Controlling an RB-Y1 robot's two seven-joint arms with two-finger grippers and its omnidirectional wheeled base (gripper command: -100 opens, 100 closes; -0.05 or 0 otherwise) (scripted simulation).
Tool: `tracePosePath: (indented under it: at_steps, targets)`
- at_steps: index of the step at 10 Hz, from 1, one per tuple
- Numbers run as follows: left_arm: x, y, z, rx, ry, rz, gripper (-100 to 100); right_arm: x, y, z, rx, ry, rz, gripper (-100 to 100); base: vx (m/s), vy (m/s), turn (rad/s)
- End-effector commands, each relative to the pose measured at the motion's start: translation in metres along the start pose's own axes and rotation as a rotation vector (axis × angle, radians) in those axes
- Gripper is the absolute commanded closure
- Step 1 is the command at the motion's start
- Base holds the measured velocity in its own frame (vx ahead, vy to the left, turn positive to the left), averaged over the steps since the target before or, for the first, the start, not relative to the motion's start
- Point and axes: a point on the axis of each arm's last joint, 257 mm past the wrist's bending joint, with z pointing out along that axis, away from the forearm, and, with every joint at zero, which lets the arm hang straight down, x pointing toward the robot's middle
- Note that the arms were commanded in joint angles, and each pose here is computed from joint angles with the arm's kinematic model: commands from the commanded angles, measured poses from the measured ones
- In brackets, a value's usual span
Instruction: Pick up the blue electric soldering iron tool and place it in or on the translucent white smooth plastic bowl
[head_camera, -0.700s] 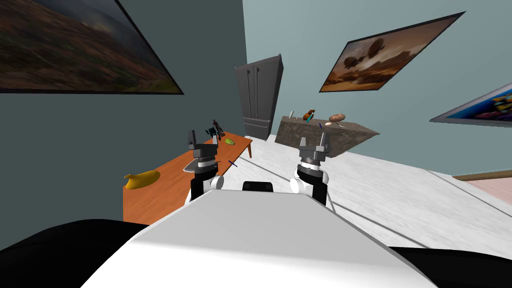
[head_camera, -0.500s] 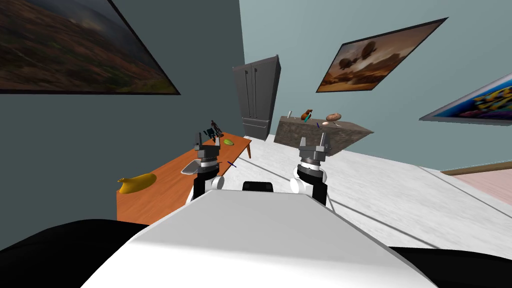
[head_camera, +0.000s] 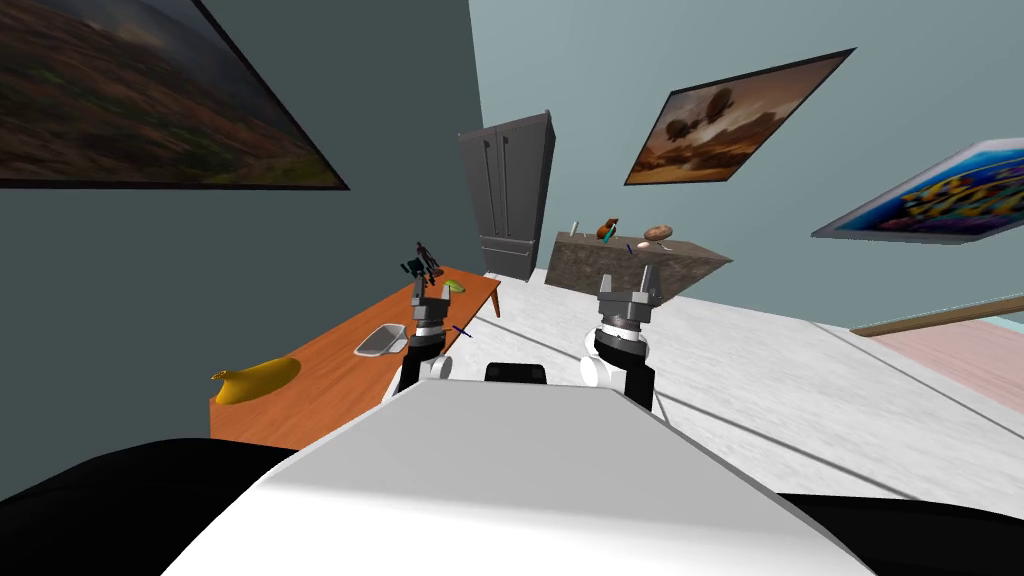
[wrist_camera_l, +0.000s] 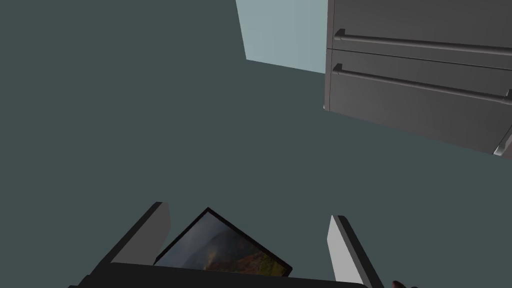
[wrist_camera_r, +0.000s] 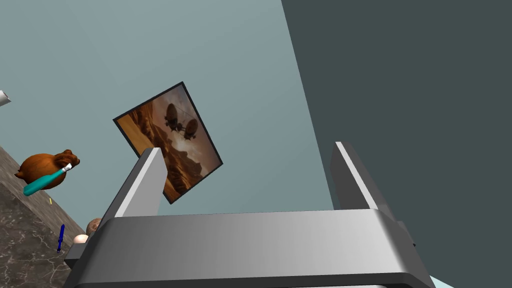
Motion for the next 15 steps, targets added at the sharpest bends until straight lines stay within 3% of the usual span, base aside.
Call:
tracePosePath:
  at_steps: [1, 3, 9, 15]
  targets:
    - [-0.001, 0.012, -0.003, -0.024, 0.002, 0.002, -100, 0.000, 0.000, 0.000, 0.000, 0.000, 0.000, 0, 0.010, 0.025, -0.032]
    - [0.000, 0.042, -0.015, -0.081, 0.017, 0.007, -100, 0.000, 0.000, 0.000, 0.000, 0.000, 0.000, 0, 0.012, 0.030, -0.093]
    - [-0.002, 0.102, -0.044, -0.199, 0.034, 0.012, -100, 0.000, 0.000, 0.000, 0.000, 0.000, 0.000, 0, 0.010, 0.025, -0.057]
    - [-0.002, 0.161, -0.083, -0.321, 0.053, 0.012, -100, 0.000, 0.000, 0.000, 0.000, 0.000, 0.000, 0, 0.005, 0.024, -0.060]
